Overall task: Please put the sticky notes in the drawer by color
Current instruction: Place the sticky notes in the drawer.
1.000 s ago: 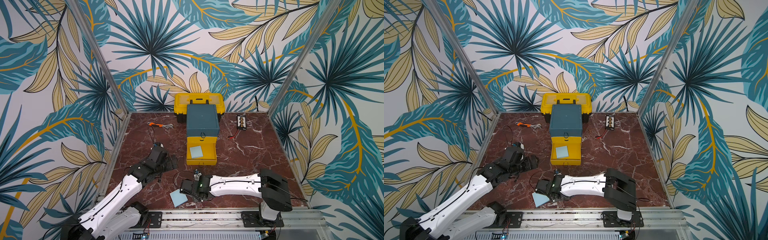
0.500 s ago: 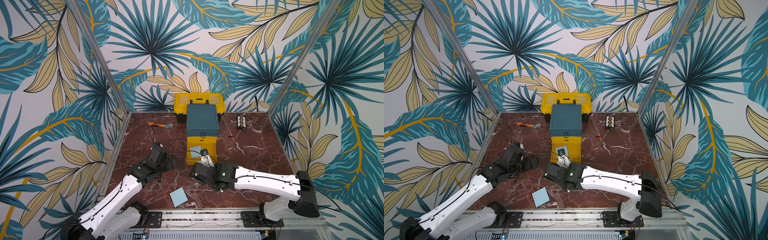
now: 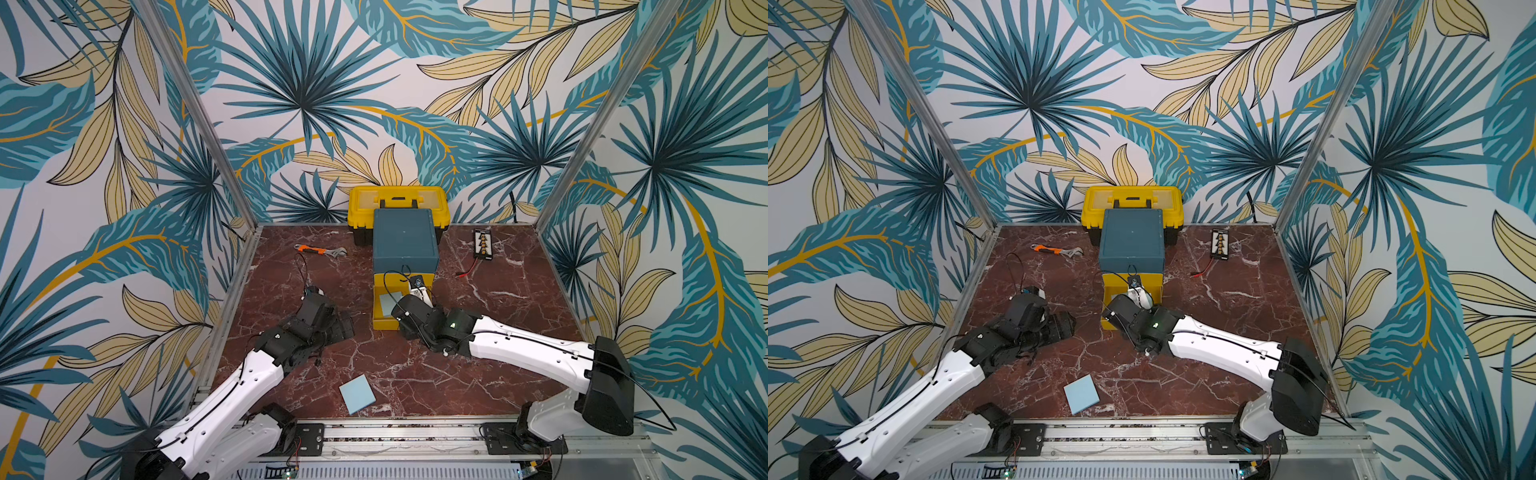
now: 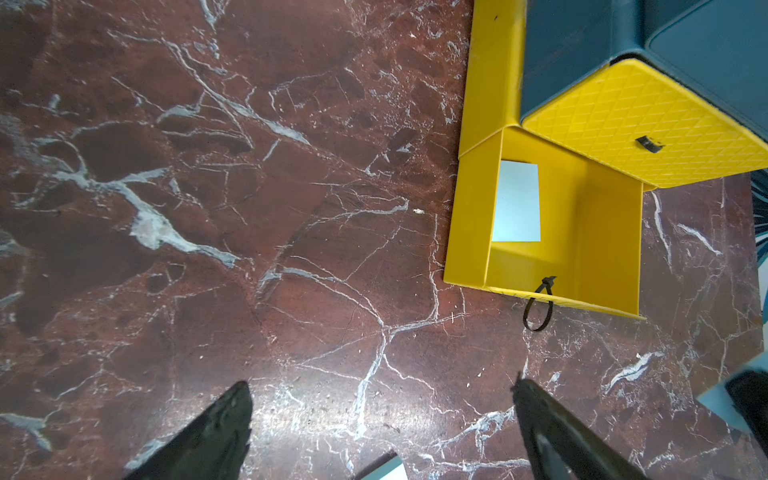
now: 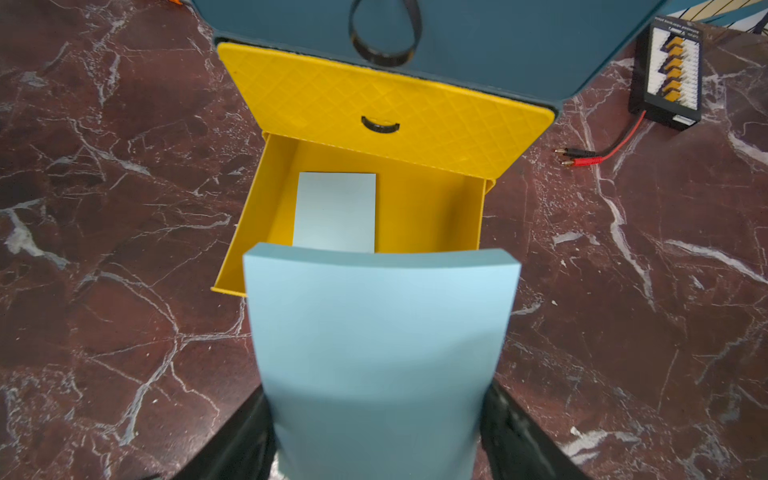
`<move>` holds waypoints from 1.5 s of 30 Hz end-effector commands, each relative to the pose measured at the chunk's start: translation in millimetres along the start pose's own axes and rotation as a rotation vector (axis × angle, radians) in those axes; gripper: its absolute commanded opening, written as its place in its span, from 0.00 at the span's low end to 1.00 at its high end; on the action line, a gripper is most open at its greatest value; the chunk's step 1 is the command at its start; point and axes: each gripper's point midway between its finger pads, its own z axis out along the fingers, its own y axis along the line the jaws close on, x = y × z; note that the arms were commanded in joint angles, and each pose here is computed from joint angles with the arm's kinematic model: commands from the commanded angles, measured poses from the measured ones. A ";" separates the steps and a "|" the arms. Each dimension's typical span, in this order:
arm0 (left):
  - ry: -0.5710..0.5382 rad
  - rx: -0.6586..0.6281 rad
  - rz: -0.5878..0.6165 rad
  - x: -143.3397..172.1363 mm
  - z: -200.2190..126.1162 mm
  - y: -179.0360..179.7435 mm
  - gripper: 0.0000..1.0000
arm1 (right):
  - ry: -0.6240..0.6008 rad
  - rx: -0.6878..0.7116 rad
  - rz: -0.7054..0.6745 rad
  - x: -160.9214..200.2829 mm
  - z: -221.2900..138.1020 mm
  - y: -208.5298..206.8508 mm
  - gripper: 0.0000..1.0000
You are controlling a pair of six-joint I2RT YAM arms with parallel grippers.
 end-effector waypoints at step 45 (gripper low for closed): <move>-0.045 -0.012 0.020 -21.7 -11.9 -8.9 1.00 | 0.076 0.071 0.054 23.0 105.1 -20.7 0.74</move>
